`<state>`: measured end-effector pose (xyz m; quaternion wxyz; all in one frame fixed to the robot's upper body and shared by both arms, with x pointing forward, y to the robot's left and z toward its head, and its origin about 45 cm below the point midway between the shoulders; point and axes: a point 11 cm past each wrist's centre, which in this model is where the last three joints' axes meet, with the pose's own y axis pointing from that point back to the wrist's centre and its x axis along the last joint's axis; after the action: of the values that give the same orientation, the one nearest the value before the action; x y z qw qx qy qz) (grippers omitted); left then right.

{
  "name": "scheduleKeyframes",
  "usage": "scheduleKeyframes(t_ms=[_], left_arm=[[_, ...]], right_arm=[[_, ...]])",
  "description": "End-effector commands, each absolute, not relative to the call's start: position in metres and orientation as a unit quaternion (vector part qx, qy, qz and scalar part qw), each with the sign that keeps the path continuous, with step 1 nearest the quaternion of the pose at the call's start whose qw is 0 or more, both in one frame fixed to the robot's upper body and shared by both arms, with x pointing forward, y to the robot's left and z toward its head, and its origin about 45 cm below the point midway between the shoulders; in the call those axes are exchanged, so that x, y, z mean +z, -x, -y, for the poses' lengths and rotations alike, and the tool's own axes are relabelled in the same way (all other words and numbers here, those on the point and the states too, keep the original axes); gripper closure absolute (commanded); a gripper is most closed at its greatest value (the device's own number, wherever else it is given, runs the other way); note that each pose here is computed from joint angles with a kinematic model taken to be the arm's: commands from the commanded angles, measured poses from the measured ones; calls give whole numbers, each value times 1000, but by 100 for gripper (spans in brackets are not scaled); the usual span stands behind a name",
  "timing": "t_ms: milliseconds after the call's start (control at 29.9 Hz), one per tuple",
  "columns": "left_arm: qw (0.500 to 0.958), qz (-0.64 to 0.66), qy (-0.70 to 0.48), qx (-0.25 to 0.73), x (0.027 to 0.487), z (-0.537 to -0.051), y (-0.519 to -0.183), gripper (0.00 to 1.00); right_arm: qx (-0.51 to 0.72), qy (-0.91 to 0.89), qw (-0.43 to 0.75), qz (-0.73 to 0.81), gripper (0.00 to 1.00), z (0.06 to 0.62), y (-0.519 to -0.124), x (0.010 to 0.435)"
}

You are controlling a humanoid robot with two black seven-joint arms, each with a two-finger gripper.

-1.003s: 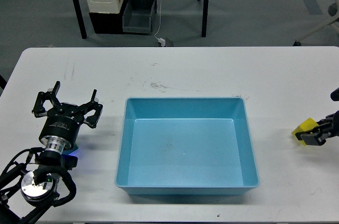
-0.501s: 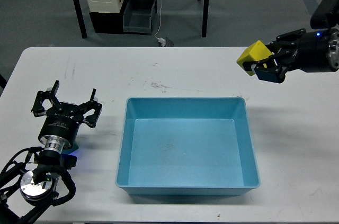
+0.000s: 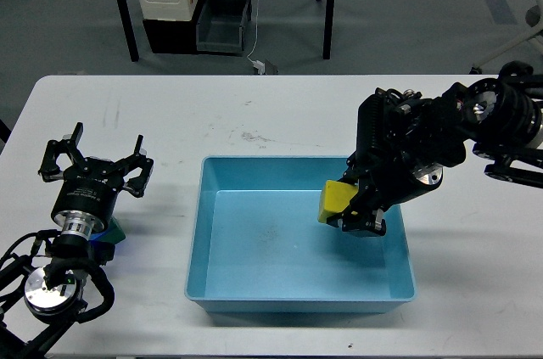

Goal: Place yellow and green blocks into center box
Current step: 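Lift the yellow cube and carry it over the blue box, then lower the yellow cube into the box and open the right gripper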

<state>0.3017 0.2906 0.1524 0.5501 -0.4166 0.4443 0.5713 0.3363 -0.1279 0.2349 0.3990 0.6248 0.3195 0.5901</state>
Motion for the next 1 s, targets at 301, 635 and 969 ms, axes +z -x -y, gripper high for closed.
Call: scheduleKeyframes(t_ms=[301,635,969], left_arm=[[552,-405,402,608,160,-329,-312,0],[614,-272,300,677,215,-416,-334,0],[797,46,97,595,326,-420,-363,0]], right_arm=[[544,-654,413,-325,21,116,-337,178],[531,-706,397,-249,3,117,-354,203],[535,-821,199,11,3,73,-393,323]])
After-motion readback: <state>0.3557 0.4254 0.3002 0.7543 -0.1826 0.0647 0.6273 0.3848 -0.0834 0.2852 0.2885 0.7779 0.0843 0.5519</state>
